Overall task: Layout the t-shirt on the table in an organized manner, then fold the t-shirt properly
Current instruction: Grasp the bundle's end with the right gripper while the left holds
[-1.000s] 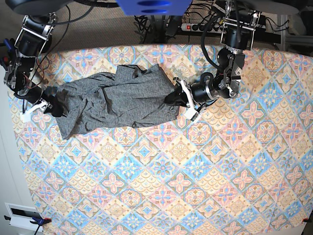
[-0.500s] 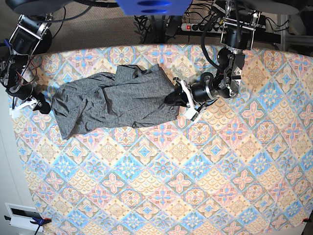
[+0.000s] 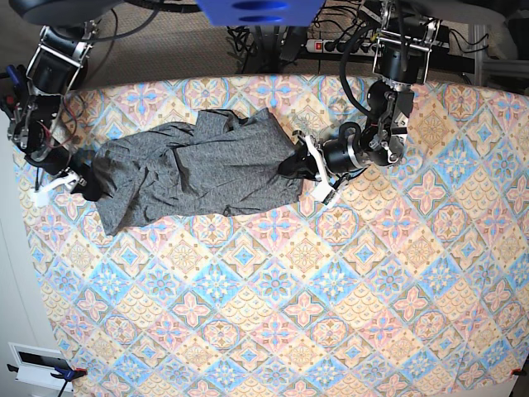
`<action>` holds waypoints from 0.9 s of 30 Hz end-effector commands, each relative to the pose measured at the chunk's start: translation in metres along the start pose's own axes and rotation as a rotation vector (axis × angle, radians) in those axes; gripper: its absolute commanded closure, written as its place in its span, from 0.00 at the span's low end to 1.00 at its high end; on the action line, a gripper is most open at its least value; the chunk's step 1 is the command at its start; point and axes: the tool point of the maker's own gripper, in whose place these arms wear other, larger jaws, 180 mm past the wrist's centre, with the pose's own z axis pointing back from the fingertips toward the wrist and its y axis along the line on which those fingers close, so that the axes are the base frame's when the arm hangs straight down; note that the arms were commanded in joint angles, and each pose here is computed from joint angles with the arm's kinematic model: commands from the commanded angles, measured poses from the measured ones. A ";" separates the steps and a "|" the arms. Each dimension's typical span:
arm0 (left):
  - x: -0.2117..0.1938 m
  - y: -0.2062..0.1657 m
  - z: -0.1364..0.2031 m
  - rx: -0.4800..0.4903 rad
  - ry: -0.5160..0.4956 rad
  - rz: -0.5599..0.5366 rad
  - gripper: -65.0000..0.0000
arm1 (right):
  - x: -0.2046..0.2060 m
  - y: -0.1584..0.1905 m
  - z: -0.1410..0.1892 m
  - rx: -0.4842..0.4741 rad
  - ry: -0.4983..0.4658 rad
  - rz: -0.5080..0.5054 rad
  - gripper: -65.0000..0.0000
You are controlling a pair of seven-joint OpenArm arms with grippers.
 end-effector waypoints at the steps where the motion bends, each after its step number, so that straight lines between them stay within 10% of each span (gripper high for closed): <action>1: -0.037 0.020 0.006 0.100 0.179 -0.022 1.00 | -0.018 -0.006 0.000 -0.032 0.093 0.015 0.54; 27: -0.033 0.029 0.012 0.125 0.157 0.001 1.00 | -0.050 0.036 -0.020 0.035 0.227 0.160 0.54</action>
